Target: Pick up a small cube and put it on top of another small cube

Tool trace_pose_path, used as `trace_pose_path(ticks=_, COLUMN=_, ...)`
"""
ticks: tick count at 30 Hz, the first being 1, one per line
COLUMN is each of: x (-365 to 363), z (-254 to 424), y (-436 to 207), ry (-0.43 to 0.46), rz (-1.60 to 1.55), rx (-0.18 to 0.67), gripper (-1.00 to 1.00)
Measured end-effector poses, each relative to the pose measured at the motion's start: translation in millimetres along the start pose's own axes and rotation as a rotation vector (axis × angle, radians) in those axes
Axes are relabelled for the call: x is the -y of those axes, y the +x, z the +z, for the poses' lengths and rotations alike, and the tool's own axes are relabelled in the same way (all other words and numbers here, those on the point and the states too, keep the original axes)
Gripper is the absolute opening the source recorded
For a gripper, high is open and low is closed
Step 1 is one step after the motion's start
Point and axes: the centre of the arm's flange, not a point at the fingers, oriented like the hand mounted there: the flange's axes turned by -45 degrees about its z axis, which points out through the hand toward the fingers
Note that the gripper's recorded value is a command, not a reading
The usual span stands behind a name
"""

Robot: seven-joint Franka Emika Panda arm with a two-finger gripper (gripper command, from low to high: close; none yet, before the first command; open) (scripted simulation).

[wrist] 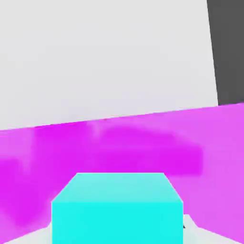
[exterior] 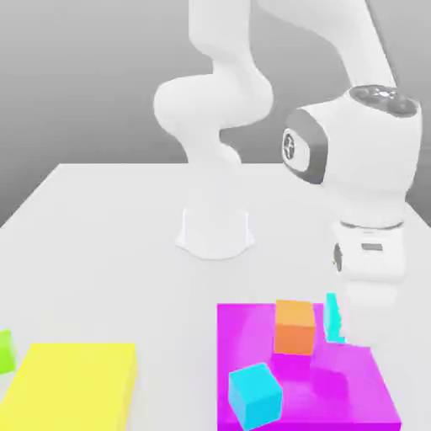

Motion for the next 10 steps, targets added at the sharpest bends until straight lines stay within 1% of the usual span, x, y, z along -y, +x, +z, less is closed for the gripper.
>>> trace_pose_path(ticks=2, x=-38.5, z=-18.1, y=-31.9, ry=0.001, rz=0.172, rx=-0.002, gripper=-1.0)
trace_pose_path(ticks=5, x=-48.2, z=12.3, y=-35.0, ry=0.001, rz=0.217, rx=-0.003, gripper=-1.0)
trace_pose_path(ticks=6, x=-48.6, z=25.6, y=-35.7, ry=0.001, rz=0.221, rx=-0.003, gripper=1.0)
trace_pose_path(ticks=10, x=-48.6, z=25.6, y=-35.7, ry=0.001, rz=0.221, rx=-0.003, gripper=1.0)
